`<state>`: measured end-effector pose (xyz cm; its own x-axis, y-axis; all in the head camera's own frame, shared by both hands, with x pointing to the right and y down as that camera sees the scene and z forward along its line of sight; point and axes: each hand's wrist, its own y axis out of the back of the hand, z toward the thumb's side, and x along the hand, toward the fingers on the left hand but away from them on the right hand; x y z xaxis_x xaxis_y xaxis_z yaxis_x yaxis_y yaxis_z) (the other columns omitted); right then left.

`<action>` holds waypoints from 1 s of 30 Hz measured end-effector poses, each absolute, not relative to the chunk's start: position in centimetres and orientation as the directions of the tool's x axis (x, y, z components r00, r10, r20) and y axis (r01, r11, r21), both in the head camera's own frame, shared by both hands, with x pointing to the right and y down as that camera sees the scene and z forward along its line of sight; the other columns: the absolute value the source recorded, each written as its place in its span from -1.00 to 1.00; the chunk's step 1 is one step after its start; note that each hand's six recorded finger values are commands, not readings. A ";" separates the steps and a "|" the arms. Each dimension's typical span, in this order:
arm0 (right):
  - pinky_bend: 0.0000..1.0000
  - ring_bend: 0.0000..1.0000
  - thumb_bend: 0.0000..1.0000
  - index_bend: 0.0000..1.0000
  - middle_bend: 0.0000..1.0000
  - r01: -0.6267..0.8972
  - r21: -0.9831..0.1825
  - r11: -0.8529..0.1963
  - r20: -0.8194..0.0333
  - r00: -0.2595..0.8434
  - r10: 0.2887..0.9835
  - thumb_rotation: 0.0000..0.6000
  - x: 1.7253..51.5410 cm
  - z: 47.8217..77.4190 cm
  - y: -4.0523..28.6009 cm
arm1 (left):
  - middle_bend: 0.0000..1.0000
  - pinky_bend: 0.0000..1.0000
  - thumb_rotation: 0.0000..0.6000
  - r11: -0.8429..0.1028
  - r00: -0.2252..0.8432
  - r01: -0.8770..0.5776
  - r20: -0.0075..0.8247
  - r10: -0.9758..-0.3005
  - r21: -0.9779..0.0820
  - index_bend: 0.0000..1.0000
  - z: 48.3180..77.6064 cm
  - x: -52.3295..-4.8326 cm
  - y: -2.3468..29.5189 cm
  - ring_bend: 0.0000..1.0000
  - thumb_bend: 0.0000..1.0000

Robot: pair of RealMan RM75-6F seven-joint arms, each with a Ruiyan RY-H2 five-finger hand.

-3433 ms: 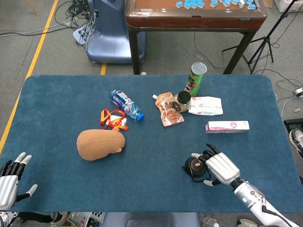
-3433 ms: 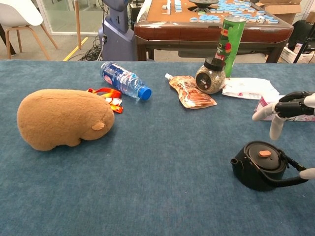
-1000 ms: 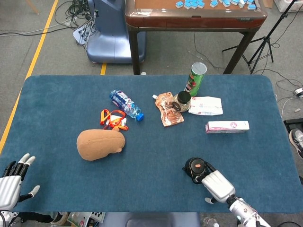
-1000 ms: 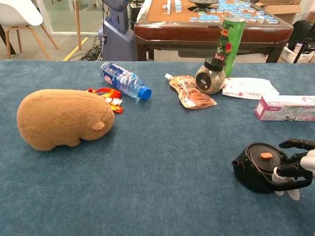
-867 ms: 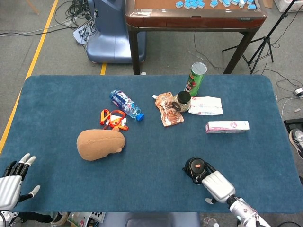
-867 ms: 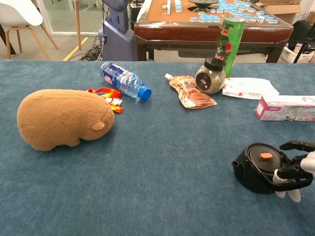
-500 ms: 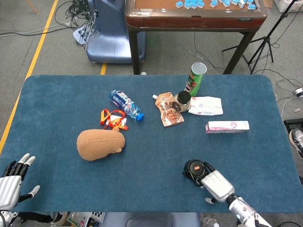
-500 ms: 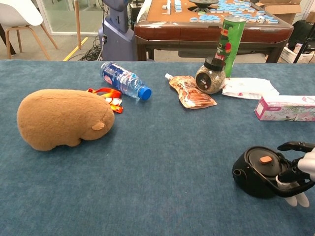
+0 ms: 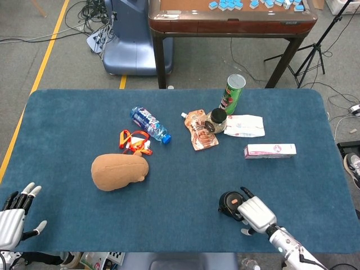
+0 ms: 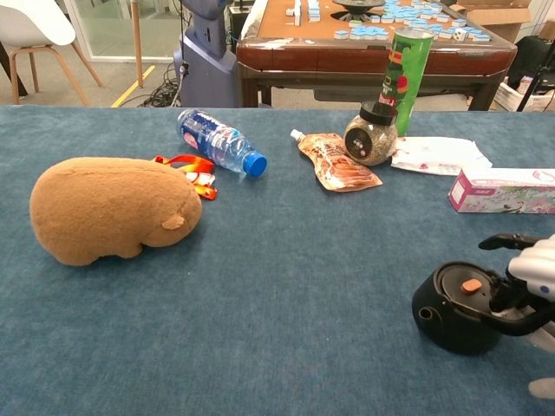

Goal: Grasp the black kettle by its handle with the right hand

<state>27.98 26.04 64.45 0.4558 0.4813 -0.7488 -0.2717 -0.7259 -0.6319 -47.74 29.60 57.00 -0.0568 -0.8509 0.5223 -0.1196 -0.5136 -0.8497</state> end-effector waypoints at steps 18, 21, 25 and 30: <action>-0.96 0.70 -1.00 0.87 0.97 -0.124 -0.665 -0.737 -0.691 0.477 0.543 0.95 27.2 65.0 22.8 | -0.90 -0.91 1.00 -0.519 -0.054 -0.118 0.528 -0.848 -0.846 -0.77 57.1 -47.4 29.6 -0.71 -0.59; -0.96 0.72 -1.00 0.91 0.99 -0.095 -0.669 -0.737 -0.681 0.475 0.557 0.64 27.3 65.0 22.3 | -0.90 -0.91 1.00 -0.520 -0.053 -0.116 0.528 -0.847 -0.846 -0.77 57.1 -47.4 29.6 -0.71 -0.59; -0.96 0.74 -1.00 0.97 1.00 -0.055 -0.691 -0.721 -0.654 0.472 0.591 0.01 27.4 64.6 21.2 | -0.90 -0.91 1.00 -0.523 -0.052 -0.115 0.531 -0.846 -0.845 -0.77 57.1 -47.3 29.6 -0.71 -0.59; -0.96 0.75 -1.00 1.00 1.00 -0.037 -0.727 -0.685 -0.618 0.469 0.631 -0.17 27.7 63.7 19.9 | -0.90 -0.91 1.00 -0.524 -0.049 -0.113 0.532 -0.845 -0.844 -0.77 57.1 -47.1 29.5 -0.71 -0.59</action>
<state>27.68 19.91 63.74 0.4689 0.6308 -0.6182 -0.0371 -0.6852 -0.7274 -47.08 29.54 57.08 -0.0491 -0.8454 0.5319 -0.1130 -0.5244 -0.8439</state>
